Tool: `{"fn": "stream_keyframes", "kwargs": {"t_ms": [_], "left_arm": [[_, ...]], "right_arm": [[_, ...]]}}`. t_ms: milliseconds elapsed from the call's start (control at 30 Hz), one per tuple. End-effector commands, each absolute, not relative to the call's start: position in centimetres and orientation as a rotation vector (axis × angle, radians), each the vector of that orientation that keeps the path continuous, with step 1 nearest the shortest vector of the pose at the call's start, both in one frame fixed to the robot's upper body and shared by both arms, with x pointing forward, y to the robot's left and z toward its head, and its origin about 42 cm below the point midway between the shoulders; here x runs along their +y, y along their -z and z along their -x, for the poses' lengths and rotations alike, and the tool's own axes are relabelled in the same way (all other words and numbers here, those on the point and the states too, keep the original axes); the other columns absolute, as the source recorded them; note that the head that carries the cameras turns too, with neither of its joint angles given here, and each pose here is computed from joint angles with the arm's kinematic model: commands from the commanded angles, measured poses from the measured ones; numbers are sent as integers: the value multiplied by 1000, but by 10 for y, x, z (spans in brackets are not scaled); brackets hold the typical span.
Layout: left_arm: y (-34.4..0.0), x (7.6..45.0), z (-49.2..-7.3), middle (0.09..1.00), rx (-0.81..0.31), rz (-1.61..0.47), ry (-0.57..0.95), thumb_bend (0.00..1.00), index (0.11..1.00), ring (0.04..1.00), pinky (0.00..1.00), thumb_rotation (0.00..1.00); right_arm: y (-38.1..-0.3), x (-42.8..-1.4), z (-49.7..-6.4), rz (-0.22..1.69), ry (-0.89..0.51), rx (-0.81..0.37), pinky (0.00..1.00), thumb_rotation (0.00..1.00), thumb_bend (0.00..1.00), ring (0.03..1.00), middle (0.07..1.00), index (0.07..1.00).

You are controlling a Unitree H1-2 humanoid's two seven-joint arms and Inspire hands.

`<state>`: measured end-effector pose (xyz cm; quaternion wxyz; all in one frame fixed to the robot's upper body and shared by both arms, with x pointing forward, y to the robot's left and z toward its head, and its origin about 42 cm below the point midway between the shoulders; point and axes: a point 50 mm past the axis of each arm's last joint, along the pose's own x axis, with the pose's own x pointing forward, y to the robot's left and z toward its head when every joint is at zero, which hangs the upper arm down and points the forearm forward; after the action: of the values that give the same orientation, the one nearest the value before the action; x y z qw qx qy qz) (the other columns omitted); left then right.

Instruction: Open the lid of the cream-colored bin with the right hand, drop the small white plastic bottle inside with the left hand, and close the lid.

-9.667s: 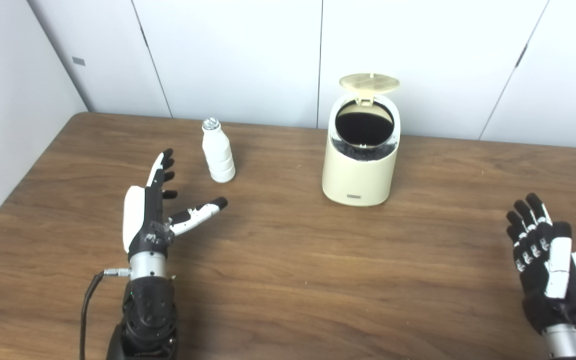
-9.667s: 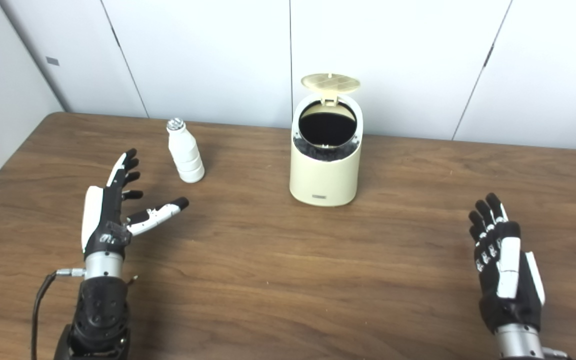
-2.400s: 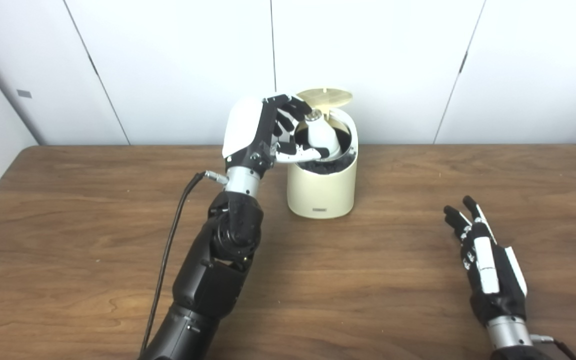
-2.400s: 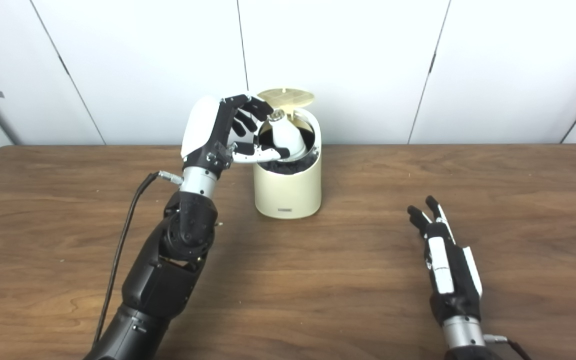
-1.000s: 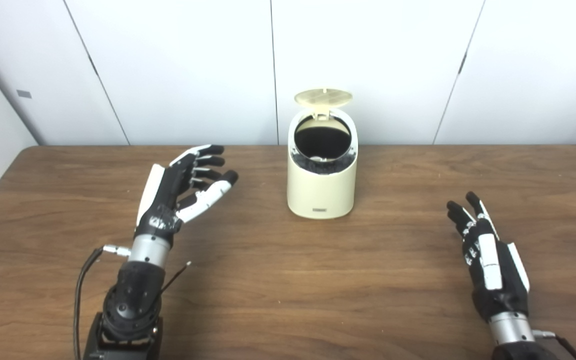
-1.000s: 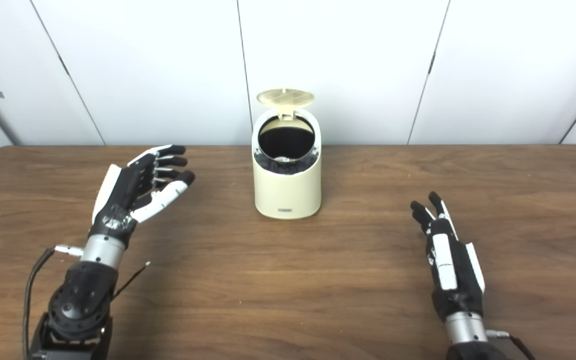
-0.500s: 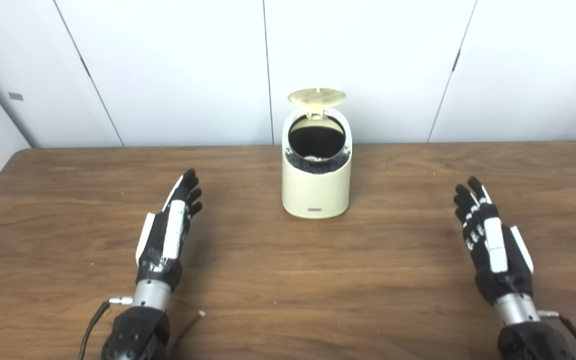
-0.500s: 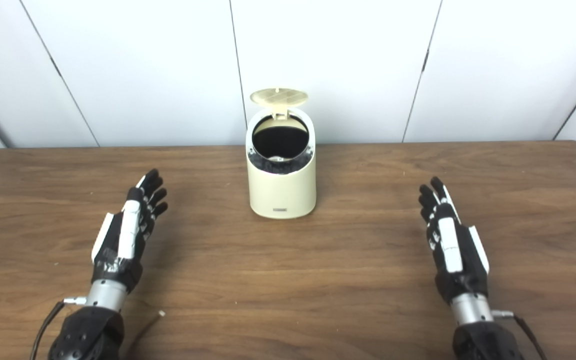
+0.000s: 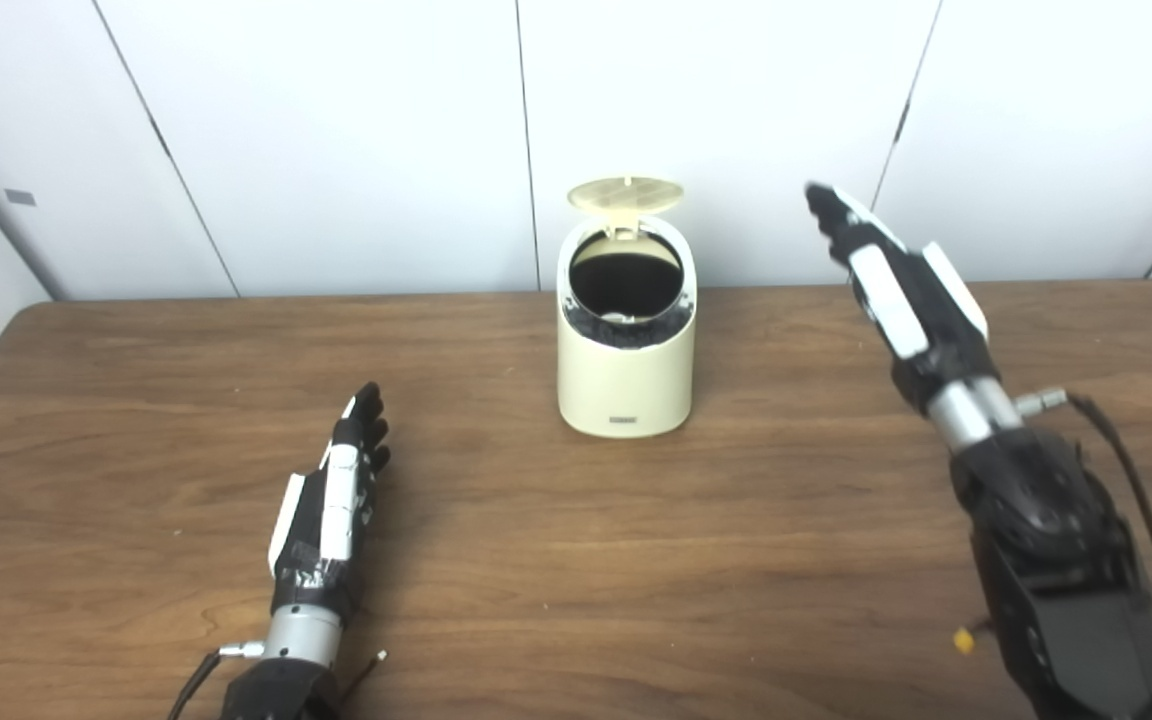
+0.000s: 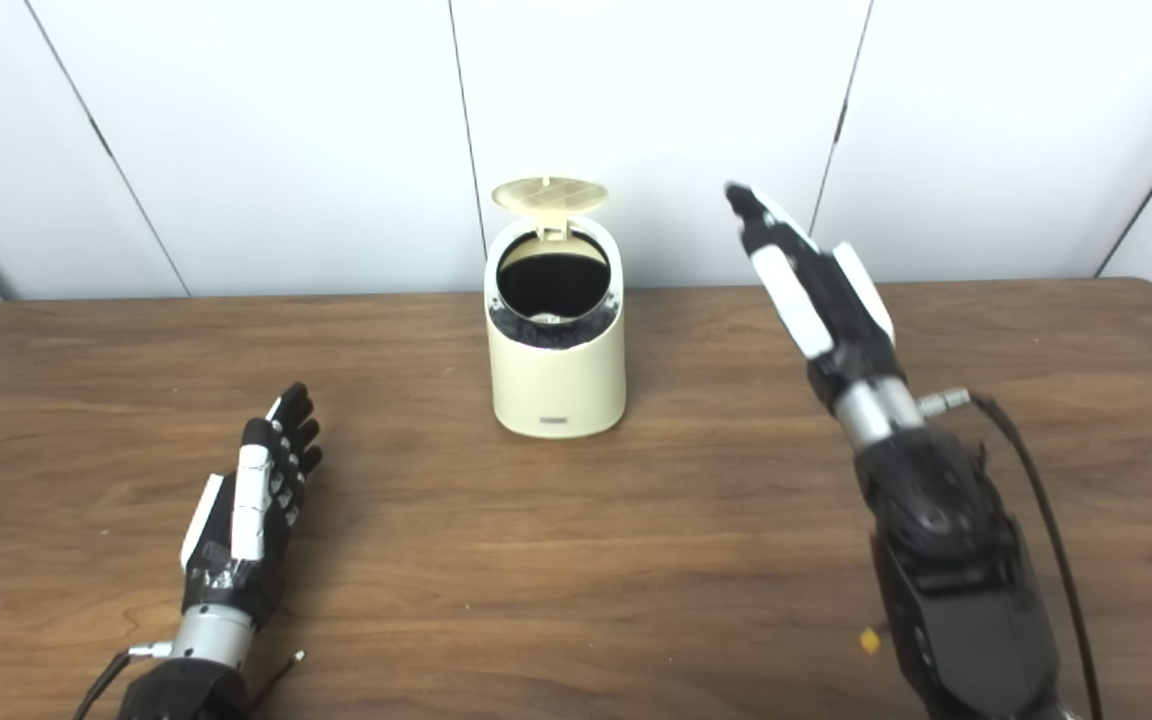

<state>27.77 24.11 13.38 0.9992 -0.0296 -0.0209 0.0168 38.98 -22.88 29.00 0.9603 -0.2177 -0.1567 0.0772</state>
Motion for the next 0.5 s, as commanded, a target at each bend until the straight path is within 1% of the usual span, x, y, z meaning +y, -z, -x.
{"fn": "stream_keyframes", "kwargs": {"t_ms": [0,33,100,300,400,467], "left_arm": [[-146,239,-281,1000,-113,61,-33,669,1000,1000,1000,1000],[-145,238,-280,1000,-111,66,-34,661,1000,1000,1000,1000],[-144,237,-280,1000,-104,71,-33,659,1000,1000,1000,1000],[-145,237,-280,1000,-98,66,-37,666,1000,1000,1000,1000],[-145,237,-280,1000,-98,68,-33,671,1000,1000,1000,1000],[-145,237,-280,1000,-99,70,-35,675,1000,1000,1000,1000]], "right_arm": [[-313,-224,-398,544,-144,-378,915,999,633,938,925,863],[-318,-220,-402,584,-146,-390,865,1000,618,915,918,866],[-326,-211,-410,652,-150,-406,797,1000,586,876,897,859],[-341,-191,-428,709,-172,-405,802,1000,607,869,889,856],[-346,-184,-435,728,-190,-401,815,1000,591,880,894,859],[-349,-178,-437,780,-194,-406,838,1000,577,896,901,856]]}}
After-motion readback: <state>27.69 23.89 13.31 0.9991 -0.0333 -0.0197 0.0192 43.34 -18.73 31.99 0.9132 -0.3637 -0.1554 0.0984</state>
